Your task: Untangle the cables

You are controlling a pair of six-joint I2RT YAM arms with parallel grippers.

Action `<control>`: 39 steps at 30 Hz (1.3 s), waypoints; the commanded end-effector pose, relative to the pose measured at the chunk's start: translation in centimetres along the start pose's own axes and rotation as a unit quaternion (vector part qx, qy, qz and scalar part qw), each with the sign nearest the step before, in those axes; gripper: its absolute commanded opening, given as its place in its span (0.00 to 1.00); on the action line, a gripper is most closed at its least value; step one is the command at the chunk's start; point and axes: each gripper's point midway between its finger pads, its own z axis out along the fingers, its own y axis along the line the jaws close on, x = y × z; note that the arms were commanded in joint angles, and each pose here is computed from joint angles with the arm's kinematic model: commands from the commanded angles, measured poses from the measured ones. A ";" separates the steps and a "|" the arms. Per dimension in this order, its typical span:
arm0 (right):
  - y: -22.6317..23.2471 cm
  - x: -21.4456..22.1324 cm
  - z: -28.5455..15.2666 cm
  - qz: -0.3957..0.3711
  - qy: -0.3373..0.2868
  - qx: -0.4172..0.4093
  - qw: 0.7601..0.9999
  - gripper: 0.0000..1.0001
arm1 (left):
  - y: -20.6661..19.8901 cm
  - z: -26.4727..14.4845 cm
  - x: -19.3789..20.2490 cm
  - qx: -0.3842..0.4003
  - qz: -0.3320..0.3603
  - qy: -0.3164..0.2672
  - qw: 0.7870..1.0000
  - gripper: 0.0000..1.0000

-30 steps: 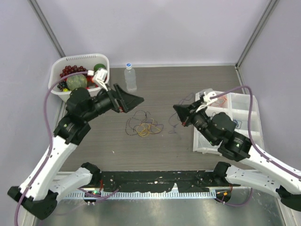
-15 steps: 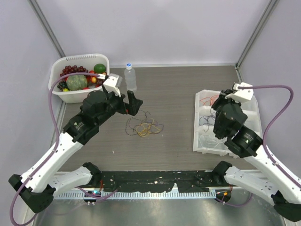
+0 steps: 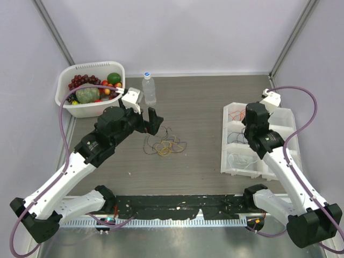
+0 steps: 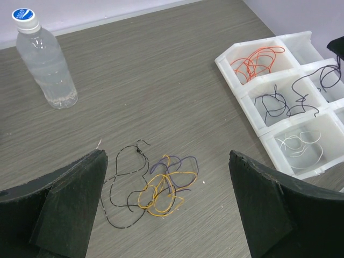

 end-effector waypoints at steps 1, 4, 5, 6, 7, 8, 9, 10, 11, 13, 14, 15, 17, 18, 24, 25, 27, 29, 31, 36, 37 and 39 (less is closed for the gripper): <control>2.1 0.9 -0.1 0.072 0.035 -0.043 0.996 0.01 | -0.1 -0.5 -1.7 0.001 0.002 -0.034 0.999 1.00; 2.3 3.7 0.4 0.088 0.083 -0.041 0.992 0.01 | -0.3 -0.6 -1.2 0.007 -0.004 -0.025 1.000 1.00; 2.5 5.2 0.9 0.089 0.111 -0.037 0.989 0.01 | -0.3 -0.5 -0.8 0.008 -0.007 -0.018 1.000 1.00; 2.0 6.4 1.0 0.085 0.132 -0.022 0.987 0.01 | -0.5 -0.3 -0.4 0.011 -0.009 -0.008 1.000 1.00; 1.8 7.5 1.6 0.081 0.152 -0.005 0.985 0.01 | -0.5 -0.1 0.3 0.012 -0.012 0.006 1.000 1.00; 0.9 8.4 1.8 0.078 0.169 0.016 0.982 0.01 | -0.6 0.1 0.9 0.012 -0.015 0.019 1.000 1.00; 0.7 9.2 2.1 0.071 0.183 0.025 0.980 0.01 | -0.6 0.3 1.6 0.011 -0.021 0.034 0.999 1.00; 0.4 9.6 2.2 0.068 0.190 0.034 0.979 0.01 | -0.6 0.5 2.4 0.011 -0.027 0.048 0.998 1.00; 0.1 10.2 2.4 0.063 0.197 0.040 0.977 0.01 | -0.7 0.7 3.0 0.012 -0.033 0.059 0.998 1.00; -0.2 10.9 2.8 0.063 0.205 0.051 0.975 0.01 | -0.8 1.1 4.8 0.012 -0.048 0.086 0.995 1.00; -0.4 11.3 3.0 0.062 0.211 0.057 0.974 0.01 | -0.8 1.3 5.7 0.009 -0.056 0.099 0.994 1.00; -0.5 11.5 3.1 0.062 0.215 0.060 0.973 0.05 | -0.7 1.5 6.7 0.004 -0.065 0.114 0.991 1.00; -0.6 11.6 3.4 0.057 0.220 0.058 0.972 0.21 | -0.5 1.9 8.6 -0.007 -0.083 0.141 0.986 1.00; -0.5 11.5 3.5 0.046 0.221 0.050 0.973 0.35 | -0.4 2.2 9.7 -0.014 -0.095 0.155 0.983 1.00; 0.1 9.1 2.1 0.025 0.214 0.015 0.976 0.67 | 0.8 2.6 11.4 -0.051 -0.123 0.176 0.975 0.99; 0.5 8.7 1.4 0.024 0.213 -0.008 0.977 0.67 | 1.5 2.6 11.7 -0.067 -0.131 0.175 0.974 0.99; 1.9 8.1 0.3 0.009 0.209 -0.062 0.976 0.66 | 3.1 2.8 12.4 -0.089 -0.158 0.177 0.967 0.99; 5.2 7.5 -1.4 -0.014 0.198 -0.157 0.967 0.65 | 4.0 3.2 13.4 -0.080 -0.208 0.190 0.956 0.95; 9.5 8.1 -4.0 -0.040 0.193 -0.260 0.945 0.65 | 4.9 3.5 14.5 -0.066 -0.262 0.202 0.941 0.88; 20.3 12.6 -12.2 -0.059 0.244 -0.455 0.854 0.65 | 6.9 4.5 17.3 -0.086 -0.307 0.210 0.924 0.75; 21.7 14.5 -13.6 -0.073 0.261 -0.471 0.839 0.65 | 7.5 4.8 17.8 -0.097 -0.308 0.210 0.923 0.73; 24.2 15.7 -14.9 -0.070 0.264 -0.497 0.824 0.65 | 8.9 5.5 18.6 -0.121 -0.304 0.210 0.921 0.68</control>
